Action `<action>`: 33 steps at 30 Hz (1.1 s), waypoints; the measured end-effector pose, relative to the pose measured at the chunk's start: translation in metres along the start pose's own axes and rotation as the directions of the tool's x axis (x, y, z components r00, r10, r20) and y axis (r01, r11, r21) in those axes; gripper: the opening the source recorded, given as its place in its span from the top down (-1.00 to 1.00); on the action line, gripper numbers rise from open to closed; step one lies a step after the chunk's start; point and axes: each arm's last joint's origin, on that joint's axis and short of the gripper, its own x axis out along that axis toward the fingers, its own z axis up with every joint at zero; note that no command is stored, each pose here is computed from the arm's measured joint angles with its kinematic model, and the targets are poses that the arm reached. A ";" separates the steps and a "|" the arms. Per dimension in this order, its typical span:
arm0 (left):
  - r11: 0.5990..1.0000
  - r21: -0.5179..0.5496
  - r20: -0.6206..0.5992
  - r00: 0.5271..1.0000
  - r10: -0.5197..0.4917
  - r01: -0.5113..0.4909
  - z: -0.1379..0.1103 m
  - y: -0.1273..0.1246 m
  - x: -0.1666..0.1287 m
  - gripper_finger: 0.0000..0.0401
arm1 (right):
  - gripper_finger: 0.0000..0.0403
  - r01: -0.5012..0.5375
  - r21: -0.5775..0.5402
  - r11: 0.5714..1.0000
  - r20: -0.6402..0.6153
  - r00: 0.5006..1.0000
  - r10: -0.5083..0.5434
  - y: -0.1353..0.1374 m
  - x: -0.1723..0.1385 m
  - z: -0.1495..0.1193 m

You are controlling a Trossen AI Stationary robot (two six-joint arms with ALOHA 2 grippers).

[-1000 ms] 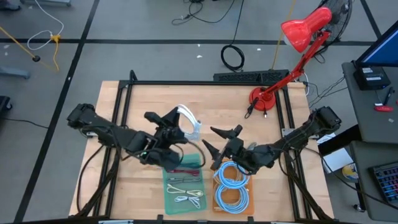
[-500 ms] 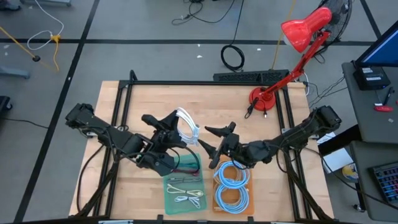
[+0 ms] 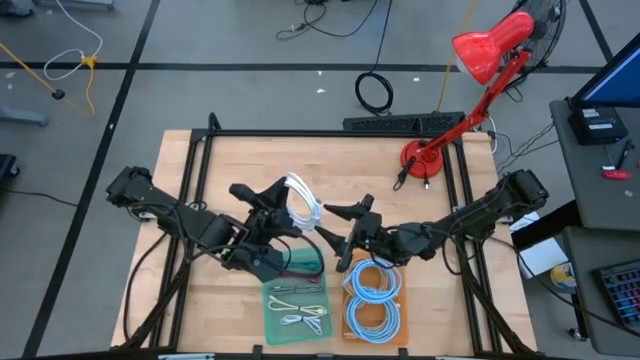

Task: Pick & Place USB Port
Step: Put the white video cable into the orange bin

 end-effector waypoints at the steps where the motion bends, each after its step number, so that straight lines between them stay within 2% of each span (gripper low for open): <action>1: 1.000 -0.001 -0.001 1.000 0.001 -0.001 0.000 0.000 0.000 0.83 | -0.27 0.002 0.000 1.000 0.001 1.000 -0.002 -0.001 0.001 -0.001; 7: 1.000 -0.008 -0.001 1.000 0.002 -0.002 0.000 0.000 0.000 0.83 | -0.27 -0.042 0.026 0.999 0.000 0.999 0.042 -0.007 0.009 -0.003; 17: 1.000 -0.024 0.002 1.000 -0.017 0.017 0.000 -0.001 0.000 0.83 | -0.24 -0.024 0.007 1.000 -0.004 1.000 0.024 -0.011 0.014 -0.008; 21: 0.998 -0.031 0.005 0.998 -0.057 0.058 0.000 -0.002 0.000 0.83 | -0.11 -0.018 0.002 1.000 -0.009 1.000 0.018 -0.013 0.017 -0.010; 33: 0.998 -0.018 0.006 0.999 -0.052 0.052 -0.001 -0.002 -0.001 0.80 | 0.39 -0.009 -0.023 1.000 -0.017 1.000 0.009 -0.015 0.018 -0.011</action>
